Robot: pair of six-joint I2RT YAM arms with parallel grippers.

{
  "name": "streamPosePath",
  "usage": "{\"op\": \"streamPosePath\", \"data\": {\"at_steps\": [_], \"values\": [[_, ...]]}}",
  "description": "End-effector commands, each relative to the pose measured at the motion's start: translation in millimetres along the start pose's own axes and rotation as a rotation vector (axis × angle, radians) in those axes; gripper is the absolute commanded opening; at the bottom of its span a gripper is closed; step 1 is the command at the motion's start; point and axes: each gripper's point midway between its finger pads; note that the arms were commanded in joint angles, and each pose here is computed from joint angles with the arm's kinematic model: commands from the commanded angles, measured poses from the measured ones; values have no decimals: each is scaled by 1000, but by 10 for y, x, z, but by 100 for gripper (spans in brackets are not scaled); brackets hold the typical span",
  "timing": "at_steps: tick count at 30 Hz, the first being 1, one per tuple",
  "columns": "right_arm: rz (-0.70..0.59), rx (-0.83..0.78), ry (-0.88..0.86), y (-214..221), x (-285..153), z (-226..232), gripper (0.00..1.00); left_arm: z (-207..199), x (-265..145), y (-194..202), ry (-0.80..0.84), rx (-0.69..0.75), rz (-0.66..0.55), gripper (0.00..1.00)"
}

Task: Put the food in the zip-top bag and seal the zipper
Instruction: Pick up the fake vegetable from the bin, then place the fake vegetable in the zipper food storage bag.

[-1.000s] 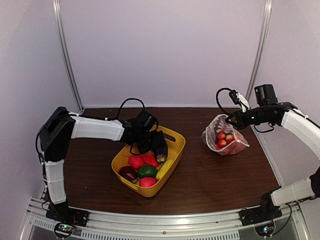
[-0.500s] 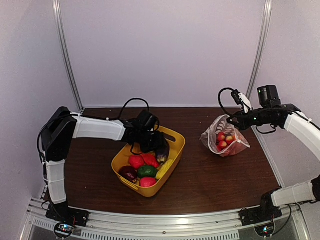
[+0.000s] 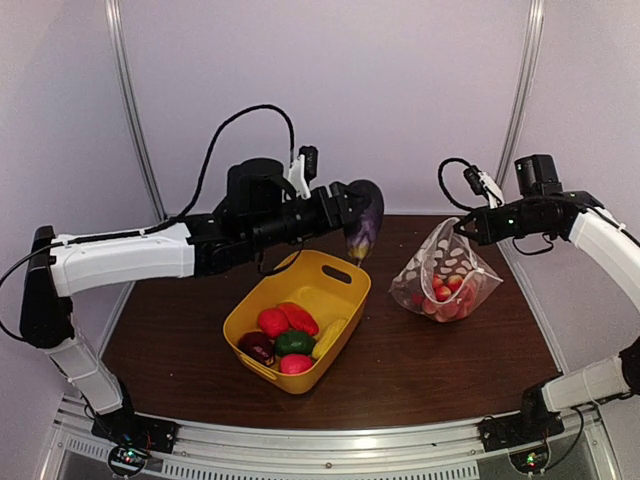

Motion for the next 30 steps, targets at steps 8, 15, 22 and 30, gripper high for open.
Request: {"op": "streamPosePath", "data": {"at_steps": [8, 15, 22, 30], "values": [[11, 179, -138, -244, 21, 250, 0, -1091, 283, -201, 395, 125, -442, 37], [60, 263, -254, -231, 77, 404, 0, -1153, 535, -118, 356, 251, -586, 32], [61, 322, -349, -247, -3, 512, 0, -921, 857, 110, 239, 375, -597, 30], [38, 457, -473, -346, -58, 451, 0, -686, 1060, 538, 132, 574, -548, 34]]}}
Point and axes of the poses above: each gripper's point midway between its finger pads, its own x axis out along the fingers, its own z axis along the line the jaws close on, y = z × x, and after that the axes turned 11 degrees about x, right-handed
